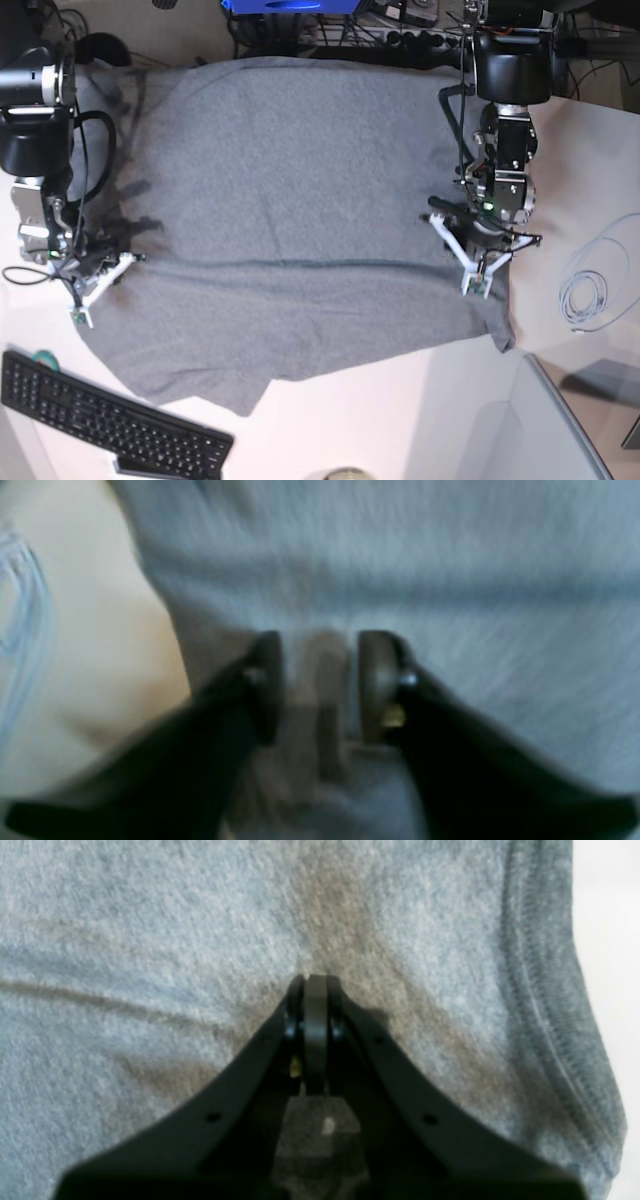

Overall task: Layout the t-shirt on the table in an organized manner, then fold the t-shirt properly
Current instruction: 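Release the shirt and move both grippers onto the shirt body, then grasp the shirt fabric with both grippers and drag it toward the robot, then pull the grasped shirt edge with both grippers to the table edge, then lift the shirt edge with both grippers and stretch it taut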

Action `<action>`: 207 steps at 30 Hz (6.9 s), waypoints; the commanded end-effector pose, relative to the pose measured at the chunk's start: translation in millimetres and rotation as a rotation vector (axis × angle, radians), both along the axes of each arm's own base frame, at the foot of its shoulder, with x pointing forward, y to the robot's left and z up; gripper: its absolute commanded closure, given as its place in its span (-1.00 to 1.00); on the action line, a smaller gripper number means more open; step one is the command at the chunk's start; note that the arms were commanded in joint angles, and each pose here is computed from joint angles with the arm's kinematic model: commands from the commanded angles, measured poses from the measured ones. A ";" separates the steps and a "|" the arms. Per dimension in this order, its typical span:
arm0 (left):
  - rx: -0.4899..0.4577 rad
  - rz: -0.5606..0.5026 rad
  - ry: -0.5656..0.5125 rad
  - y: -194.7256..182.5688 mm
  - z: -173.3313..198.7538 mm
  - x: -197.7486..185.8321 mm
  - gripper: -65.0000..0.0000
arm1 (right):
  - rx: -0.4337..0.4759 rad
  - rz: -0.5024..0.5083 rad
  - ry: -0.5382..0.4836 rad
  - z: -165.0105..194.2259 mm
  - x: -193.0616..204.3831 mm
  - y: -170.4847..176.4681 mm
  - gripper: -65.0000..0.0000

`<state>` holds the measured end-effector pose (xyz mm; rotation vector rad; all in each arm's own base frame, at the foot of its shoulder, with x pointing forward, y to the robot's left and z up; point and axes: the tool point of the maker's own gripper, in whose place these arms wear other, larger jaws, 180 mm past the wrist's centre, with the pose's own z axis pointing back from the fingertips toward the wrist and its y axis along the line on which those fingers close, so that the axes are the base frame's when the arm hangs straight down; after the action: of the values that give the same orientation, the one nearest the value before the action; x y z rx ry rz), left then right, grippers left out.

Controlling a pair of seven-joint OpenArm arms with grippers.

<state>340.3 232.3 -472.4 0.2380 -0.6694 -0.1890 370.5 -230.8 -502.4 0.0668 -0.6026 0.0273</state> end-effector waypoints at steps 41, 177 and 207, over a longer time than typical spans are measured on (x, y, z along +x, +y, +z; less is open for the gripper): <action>0.025 -0.014 0.089 -18.2 4.2 -54.7 0.92 | -0.098 0.095 -0.196 55.0 -25.4 22.7 1.00; -0.568 0.404 -0.081 17.7 -25.3 -158.5 1.00 | 0.210 -0.310 0.014 23.9 -215.4 -43.7 -0.10; -0.567 0.406 -0.075 17.6 -26.3 -161.0 1.00 | 0.265 -0.248 0.054 10.1 -225.8 -25.4 0.61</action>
<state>190.5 246.5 -491.9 -0.1926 -0.7625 0.4115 141.7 -251.9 -496.5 0.2555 -0.5415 -0.3077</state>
